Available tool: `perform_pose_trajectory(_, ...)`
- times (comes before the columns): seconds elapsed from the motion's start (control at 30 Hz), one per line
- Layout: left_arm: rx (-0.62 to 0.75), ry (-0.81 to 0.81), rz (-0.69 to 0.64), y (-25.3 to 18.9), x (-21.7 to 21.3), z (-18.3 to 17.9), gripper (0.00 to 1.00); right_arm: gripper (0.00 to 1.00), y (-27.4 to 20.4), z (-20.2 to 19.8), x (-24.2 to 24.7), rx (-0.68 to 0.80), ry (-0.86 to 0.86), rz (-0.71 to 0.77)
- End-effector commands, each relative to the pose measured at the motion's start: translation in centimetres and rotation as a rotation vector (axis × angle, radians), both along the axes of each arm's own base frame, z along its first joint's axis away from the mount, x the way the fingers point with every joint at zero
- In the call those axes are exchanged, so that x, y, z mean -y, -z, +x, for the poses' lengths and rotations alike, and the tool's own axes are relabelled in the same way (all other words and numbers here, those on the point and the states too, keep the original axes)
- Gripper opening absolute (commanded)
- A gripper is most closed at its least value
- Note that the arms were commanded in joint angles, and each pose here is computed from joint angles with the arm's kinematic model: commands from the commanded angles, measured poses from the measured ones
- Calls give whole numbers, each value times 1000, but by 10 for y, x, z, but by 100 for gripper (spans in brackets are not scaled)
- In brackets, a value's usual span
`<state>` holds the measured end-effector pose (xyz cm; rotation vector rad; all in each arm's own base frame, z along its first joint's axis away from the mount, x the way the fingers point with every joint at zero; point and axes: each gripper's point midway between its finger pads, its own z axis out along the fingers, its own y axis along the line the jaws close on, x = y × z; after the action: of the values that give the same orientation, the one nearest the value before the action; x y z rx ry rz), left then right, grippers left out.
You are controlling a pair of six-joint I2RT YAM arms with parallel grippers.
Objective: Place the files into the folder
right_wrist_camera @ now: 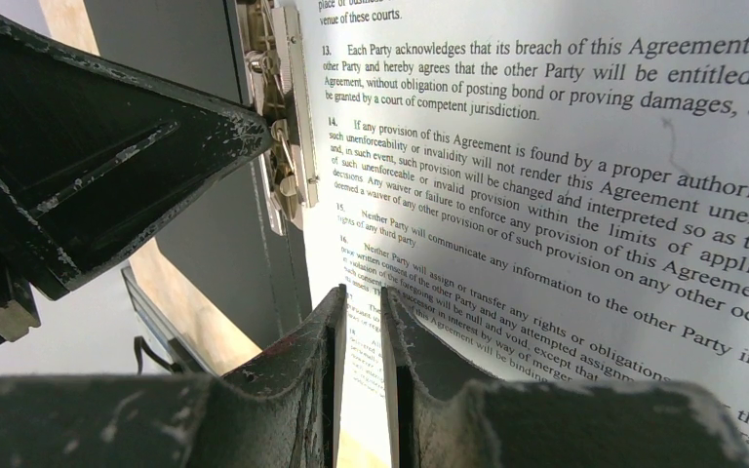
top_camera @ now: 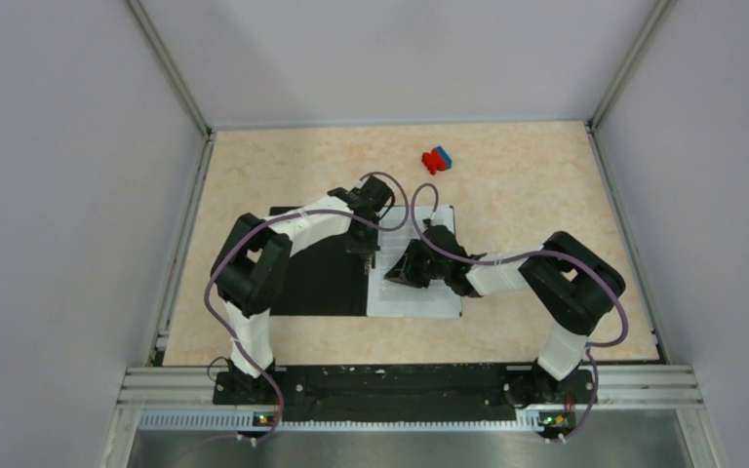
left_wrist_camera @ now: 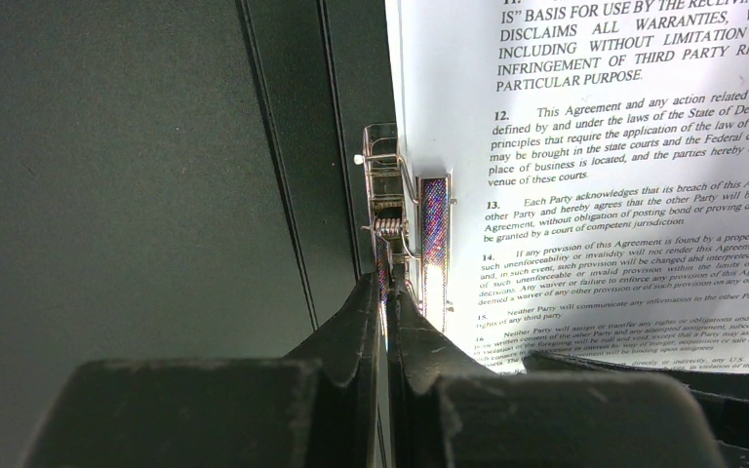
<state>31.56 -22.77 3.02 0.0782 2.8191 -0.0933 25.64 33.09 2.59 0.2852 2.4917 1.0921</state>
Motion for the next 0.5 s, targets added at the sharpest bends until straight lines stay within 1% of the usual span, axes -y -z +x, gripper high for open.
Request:
perform_pose_trajectory(0.0,50,16,-10,-19,5,11,8,20,-17,11,-6,51,-9,19)
perform_pose_trajectory(0.33,100,17,-44,-44,10,20,14,22,-24,12,-6,69,-19,19)
perform_pose_trajectory(0.47,122,19,-55,-57,12,23,15,22,-29,12,-5,78,-20,18)
